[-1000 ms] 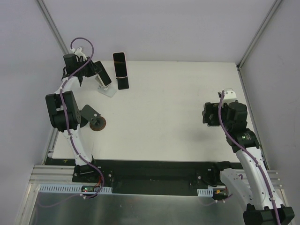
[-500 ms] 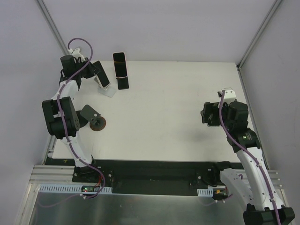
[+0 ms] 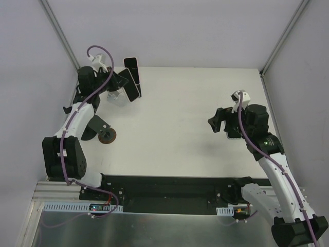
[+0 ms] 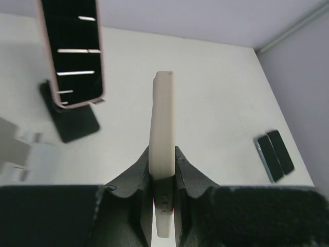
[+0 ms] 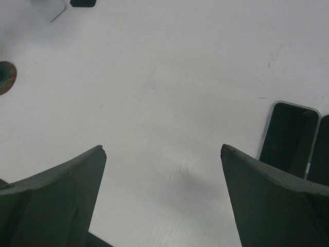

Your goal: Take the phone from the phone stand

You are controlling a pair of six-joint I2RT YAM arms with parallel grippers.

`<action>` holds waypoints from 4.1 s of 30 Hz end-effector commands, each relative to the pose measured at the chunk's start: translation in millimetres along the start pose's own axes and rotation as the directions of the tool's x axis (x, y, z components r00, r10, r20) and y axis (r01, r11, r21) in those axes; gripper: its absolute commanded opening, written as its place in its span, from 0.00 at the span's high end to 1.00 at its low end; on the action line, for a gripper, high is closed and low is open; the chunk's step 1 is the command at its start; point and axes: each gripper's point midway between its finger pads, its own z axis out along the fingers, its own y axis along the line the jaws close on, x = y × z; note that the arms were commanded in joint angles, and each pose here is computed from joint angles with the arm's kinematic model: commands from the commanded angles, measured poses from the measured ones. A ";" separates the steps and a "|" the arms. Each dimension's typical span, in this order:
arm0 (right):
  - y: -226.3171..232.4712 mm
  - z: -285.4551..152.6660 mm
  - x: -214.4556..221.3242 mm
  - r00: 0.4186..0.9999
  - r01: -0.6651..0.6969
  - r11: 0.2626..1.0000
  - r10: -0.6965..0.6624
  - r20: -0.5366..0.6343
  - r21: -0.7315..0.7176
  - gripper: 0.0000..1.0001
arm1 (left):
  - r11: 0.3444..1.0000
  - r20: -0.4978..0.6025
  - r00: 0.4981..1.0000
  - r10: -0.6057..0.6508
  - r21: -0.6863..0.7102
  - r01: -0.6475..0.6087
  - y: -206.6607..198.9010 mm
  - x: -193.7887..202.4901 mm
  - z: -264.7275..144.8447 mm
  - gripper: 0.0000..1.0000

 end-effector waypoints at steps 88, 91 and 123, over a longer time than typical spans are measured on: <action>75.6 81.1 56.5 0.925 0.069 0.991 -0.019 -0.380 0.118 0.01 | 0.969 -0.386 0.890 0.242 0.058 -0.238 -102.4 216.3 -38.8 0.01; 65.7 74.9 56.1 0.929 0.061 0.988 -0.005 -0.371 0.141 0.03 | 0.960 -0.470 0.839 0.274 0.086 -0.266 -97.0 236.9 -22.5 0.01; 4.6 33.8 60.3 0.950 -0.021 0.963 0.102 -0.294 0.267 0.04 | 0.831 -0.866 0.369 0.337 0.090 -0.549 -32.2 364.9 20.4 0.13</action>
